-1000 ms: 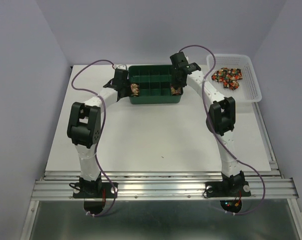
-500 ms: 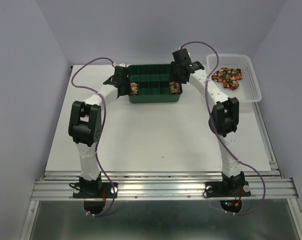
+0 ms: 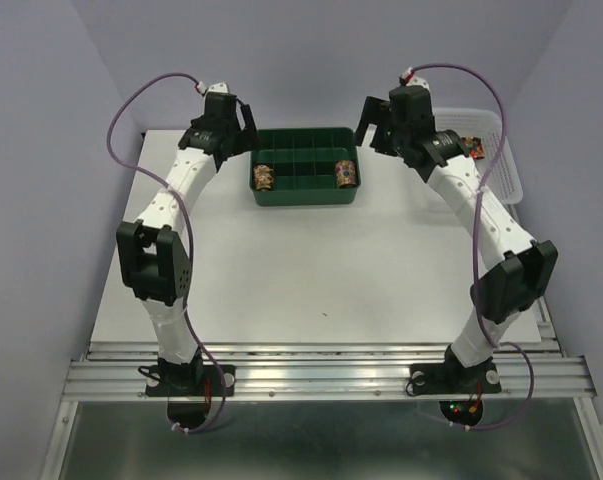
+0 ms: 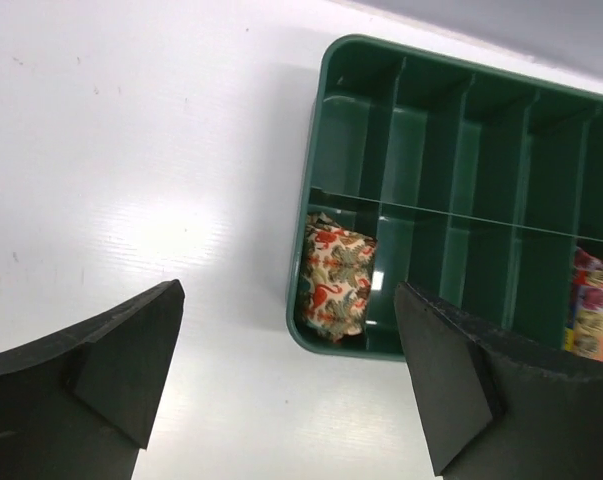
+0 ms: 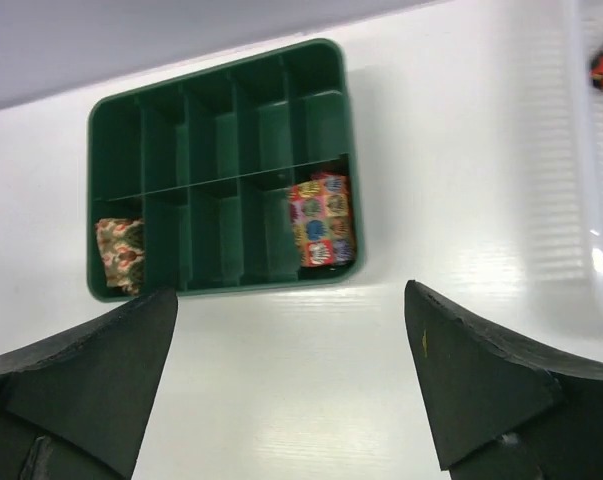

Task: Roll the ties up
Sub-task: Place the rolled tie into the container

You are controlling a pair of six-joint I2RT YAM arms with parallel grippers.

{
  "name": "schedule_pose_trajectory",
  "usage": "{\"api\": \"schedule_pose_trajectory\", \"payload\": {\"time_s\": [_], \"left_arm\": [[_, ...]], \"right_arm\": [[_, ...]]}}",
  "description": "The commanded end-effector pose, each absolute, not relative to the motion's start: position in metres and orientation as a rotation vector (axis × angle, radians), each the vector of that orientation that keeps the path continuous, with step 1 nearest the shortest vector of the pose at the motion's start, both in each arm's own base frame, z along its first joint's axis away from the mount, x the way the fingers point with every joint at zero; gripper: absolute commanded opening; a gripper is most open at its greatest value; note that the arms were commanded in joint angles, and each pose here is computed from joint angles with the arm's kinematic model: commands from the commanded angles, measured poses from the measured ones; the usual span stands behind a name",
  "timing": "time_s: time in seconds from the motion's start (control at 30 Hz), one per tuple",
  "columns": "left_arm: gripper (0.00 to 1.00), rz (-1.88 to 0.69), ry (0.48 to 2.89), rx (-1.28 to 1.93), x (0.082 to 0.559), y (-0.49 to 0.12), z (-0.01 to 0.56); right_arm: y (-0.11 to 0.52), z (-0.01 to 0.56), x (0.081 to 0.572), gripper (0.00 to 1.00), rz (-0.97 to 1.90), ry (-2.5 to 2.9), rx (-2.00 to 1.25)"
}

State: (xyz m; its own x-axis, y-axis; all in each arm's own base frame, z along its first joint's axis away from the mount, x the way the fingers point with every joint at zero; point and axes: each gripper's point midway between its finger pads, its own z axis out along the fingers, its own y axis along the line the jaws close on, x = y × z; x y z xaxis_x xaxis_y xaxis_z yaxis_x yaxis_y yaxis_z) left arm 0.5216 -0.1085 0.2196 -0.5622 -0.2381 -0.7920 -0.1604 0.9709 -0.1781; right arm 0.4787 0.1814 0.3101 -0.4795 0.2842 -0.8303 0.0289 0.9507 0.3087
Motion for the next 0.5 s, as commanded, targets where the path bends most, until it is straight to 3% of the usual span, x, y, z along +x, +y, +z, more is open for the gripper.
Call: {"api": "schedule_pose_trajectory", "payload": {"time_s": [0.0,0.03,0.07,0.13,0.47], "left_arm": [[0.99,-0.227,2.032,-0.277,0.479,-0.105,0.310],[0.99,-0.257,1.948,-0.295,0.459,-0.100,0.346],[0.99,-0.257,1.914,-0.320,0.448,-0.094,0.356],[0.99,-0.249,1.845,-0.400,0.416,-0.077,0.369],[0.99,-0.232,1.837,-0.575,0.343,-0.046,0.325]], "right_arm": [[0.131,0.342,0.446,1.00,0.199,1.922,0.412],[0.121,0.323,0.437,1.00,0.159,1.940,0.453],[0.111,0.339,0.417,1.00,0.176,1.896,0.470],[0.097,0.316,0.394,1.00,0.141,1.921,0.517],[0.042,0.298,0.312,1.00,0.073,1.826,0.644]]}}
